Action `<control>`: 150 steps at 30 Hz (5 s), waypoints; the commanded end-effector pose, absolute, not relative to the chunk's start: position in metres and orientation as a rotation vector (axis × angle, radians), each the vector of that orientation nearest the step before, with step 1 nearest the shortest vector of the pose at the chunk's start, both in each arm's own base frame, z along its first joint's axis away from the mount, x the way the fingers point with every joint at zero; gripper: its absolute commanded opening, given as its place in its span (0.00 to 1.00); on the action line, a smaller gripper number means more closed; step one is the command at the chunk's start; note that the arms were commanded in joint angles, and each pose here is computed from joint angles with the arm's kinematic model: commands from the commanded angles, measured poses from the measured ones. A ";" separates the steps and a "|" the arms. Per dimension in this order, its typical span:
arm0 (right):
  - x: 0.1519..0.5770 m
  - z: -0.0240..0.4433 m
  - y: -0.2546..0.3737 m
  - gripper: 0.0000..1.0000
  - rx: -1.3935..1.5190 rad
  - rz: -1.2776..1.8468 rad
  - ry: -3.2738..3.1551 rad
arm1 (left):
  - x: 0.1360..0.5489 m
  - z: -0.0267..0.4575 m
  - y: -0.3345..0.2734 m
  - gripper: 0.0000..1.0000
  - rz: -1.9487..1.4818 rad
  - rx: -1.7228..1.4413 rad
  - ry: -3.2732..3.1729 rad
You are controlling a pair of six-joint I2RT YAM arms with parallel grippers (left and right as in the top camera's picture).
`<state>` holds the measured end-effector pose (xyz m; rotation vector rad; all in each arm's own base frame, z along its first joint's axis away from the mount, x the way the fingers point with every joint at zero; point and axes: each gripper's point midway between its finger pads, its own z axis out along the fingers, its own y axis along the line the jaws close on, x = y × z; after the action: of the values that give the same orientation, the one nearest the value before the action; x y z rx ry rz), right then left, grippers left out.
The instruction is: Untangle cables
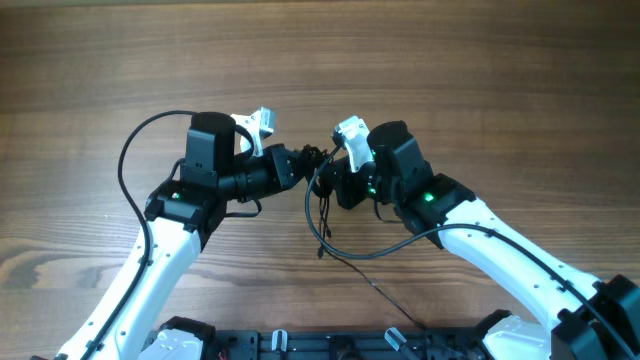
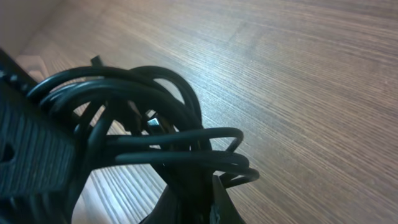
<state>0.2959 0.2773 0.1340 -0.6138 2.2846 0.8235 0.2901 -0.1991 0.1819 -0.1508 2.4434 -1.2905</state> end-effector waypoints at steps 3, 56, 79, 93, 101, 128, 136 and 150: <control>0.298 0.145 0.279 0.04 -0.549 0.830 2.257 | 0.289 0.183 -0.193 0.04 -1.251 -0.231 2.468; 0.293 0.156 0.264 0.18 -0.526 0.774 2.261 | 0.285 0.198 -0.204 0.04 -1.360 0.148 2.352; 0.281 0.147 0.274 0.24 -0.405 0.937 2.367 | 0.291 0.207 -0.206 0.04 -1.384 0.127 2.312; 0.296 0.127 0.268 0.19 -0.342 0.855 2.404 | 0.286 0.210 -0.209 0.04 -1.429 0.153 2.307; 0.286 0.130 0.268 0.04 -0.350 0.895 2.429 | 0.314 0.193 -0.186 0.04 -1.242 -0.166 2.360; 0.285 0.237 0.269 0.04 -0.187 1.122 2.131 | 0.289 0.138 -0.170 0.04 -0.949 -0.542 2.599; 0.293 0.256 0.271 0.04 0.062 1.281 2.100 | 0.276 0.140 -0.191 0.04 -0.992 -0.447 2.633; 0.312 0.189 0.216 0.05 0.431 0.861 2.262 | 0.271 0.154 -0.214 0.04 -1.101 -0.235 2.600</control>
<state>0.2973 0.2378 0.1873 0.3013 2.3092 0.9954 0.2781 -0.2014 0.1490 -0.3561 2.6025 -1.0101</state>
